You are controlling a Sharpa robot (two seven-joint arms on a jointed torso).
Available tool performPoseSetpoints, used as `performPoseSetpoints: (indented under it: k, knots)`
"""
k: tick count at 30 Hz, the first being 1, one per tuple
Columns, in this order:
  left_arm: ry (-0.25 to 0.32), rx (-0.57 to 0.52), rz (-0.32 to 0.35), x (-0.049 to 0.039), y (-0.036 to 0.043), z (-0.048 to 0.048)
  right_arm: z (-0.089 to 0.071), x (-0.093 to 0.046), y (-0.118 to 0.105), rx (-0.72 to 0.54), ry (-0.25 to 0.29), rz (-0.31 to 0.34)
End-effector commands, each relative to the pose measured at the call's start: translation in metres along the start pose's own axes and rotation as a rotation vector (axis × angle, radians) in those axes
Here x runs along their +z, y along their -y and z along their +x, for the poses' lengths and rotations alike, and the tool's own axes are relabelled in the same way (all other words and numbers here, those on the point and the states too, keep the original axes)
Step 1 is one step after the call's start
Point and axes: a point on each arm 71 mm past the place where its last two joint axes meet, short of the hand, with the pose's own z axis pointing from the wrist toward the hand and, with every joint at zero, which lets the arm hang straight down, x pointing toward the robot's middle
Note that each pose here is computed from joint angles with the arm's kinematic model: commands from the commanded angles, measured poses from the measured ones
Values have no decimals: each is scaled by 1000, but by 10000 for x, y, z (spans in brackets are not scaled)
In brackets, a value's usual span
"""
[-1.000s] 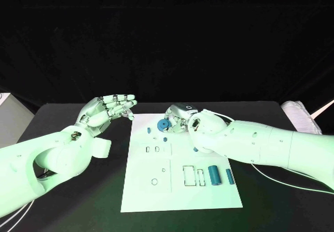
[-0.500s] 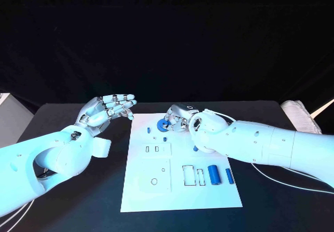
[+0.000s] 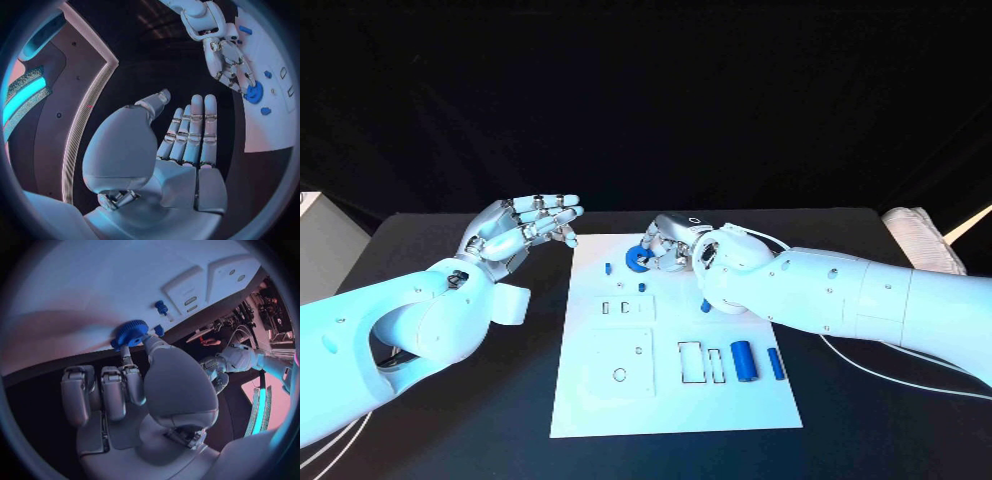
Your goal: Assemble the parts on the task board
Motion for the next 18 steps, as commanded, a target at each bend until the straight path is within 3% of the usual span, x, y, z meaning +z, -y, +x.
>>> performPoseSetpoints:
  k: [1, 18]
  knots:
    - [-3, -3, 8, 6, 12, 12, 74, -6, 28, -15, -64, 16]
    - [0, -1, 7, 0, 14, 3, 62, -44, 68, -19, -60, 22]
